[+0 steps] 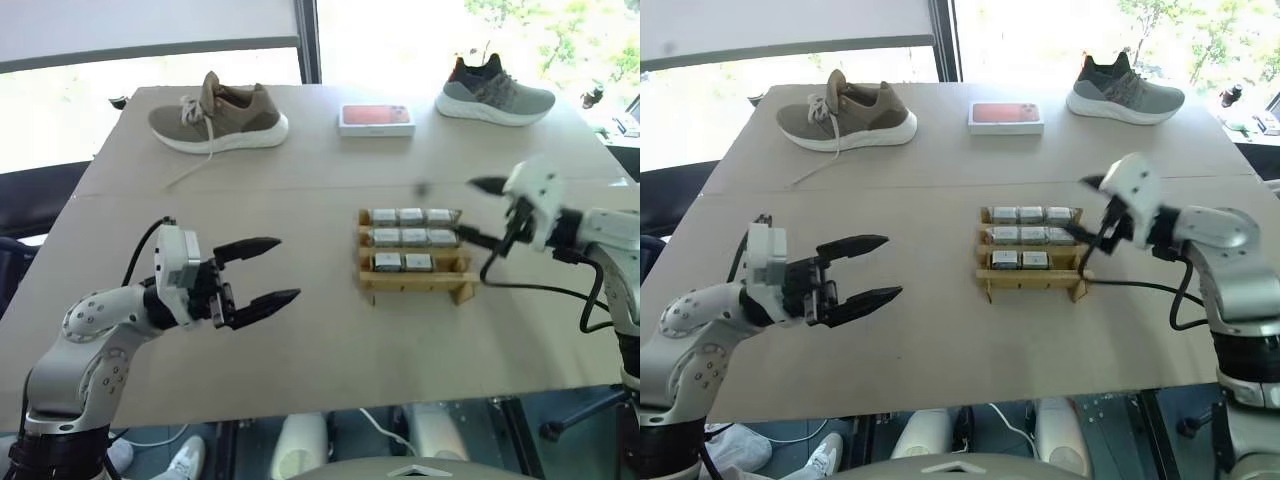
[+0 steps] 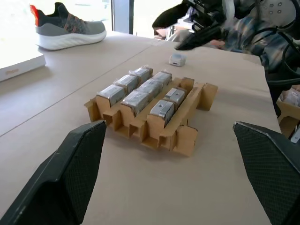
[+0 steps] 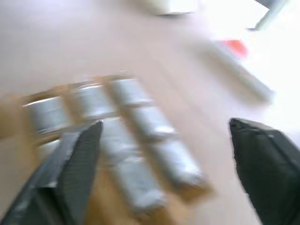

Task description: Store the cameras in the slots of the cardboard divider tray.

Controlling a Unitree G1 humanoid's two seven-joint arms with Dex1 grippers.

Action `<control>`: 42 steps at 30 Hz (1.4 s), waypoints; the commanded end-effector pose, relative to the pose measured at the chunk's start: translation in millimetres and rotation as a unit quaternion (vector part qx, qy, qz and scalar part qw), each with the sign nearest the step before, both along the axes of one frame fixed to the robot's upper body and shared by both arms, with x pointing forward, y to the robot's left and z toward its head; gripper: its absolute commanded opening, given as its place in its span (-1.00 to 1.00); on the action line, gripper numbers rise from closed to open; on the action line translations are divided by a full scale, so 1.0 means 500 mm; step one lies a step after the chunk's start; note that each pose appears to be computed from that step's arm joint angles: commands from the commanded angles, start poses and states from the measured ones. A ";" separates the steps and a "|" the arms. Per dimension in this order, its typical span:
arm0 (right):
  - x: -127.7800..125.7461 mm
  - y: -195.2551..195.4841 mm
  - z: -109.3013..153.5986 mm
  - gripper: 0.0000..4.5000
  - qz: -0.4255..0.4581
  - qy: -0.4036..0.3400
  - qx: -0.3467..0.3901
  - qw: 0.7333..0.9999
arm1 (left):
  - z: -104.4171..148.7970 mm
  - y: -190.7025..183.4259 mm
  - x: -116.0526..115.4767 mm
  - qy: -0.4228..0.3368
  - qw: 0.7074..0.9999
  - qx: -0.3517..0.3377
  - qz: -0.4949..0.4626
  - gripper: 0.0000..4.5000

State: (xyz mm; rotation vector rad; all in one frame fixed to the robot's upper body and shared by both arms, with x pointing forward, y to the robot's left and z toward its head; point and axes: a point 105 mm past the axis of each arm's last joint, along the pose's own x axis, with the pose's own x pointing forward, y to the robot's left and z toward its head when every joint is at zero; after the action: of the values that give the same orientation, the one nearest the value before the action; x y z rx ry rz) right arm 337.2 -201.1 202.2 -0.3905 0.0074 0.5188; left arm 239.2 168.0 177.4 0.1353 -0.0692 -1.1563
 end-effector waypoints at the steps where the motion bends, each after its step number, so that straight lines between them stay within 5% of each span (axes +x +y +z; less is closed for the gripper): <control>1: 0.018 -0.144 -0.022 0.98 -0.225 0.006 0.007 0.974 | 0.011 -0.010 0.006 -0.011 1.000 -0.006 -0.015 1.00; 8: 0.053 -0.235 -0.106 0.98 -0.337 0.081 0.067 0.936 | 0.020 -0.016 0.021 -0.017 0.999 -0.004 -0.030 1.00; 18: 0.076 -0.253 -0.166 0.98 -0.332 0.154 0.119 0.923 | 0.024 -0.009 0.011 -0.023 1.000 0.002 -0.021 1.00; 21: 0.082 -0.252 -0.173 0.62 -0.329 0.156 0.123 0.923 | 0.022 -0.009 0.010 -0.026 0.999 0.009 -0.019 1.00; 23: 0.085 -0.254 -0.174 0.11 -0.327 0.149 0.108 0.927 | 0.024 -0.012 0.011 -0.028 0.999 0.009 -0.019 1.00; 25: 0.085 -0.255 -0.175 -0.14 -0.326 0.146 0.105 0.928 | 0.028 -0.015 0.013 -0.029 0.999 0.009 -0.019 1.00; 30: 0.073 -0.239 -0.142 -0.16 -0.291 0.100 0.069 0.949 | 0.039 -0.034 0.035 0.013 1.000 -0.018 0.021 1.00; 35: 0.012 -0.069 -0.030 -0.16 -0.072 -0.064 -0.120 0.988 | 0.056 -0.068 0.057 0.173 0.984 -0.028 0.034 1.00; 42: -0.087 0.245 0.043 -0.16 0.201 -0.185 -0.138 0.952 | 0.090 -0.142 0.105 0.296 0.950 -0.098 -0.006 1.00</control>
State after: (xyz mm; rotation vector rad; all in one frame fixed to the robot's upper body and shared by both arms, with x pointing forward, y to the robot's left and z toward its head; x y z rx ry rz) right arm 304.6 -95.4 210.3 -0.7274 -0.2900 0.7987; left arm 289.5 100.4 218.9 -0.3614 0.3342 -1.1555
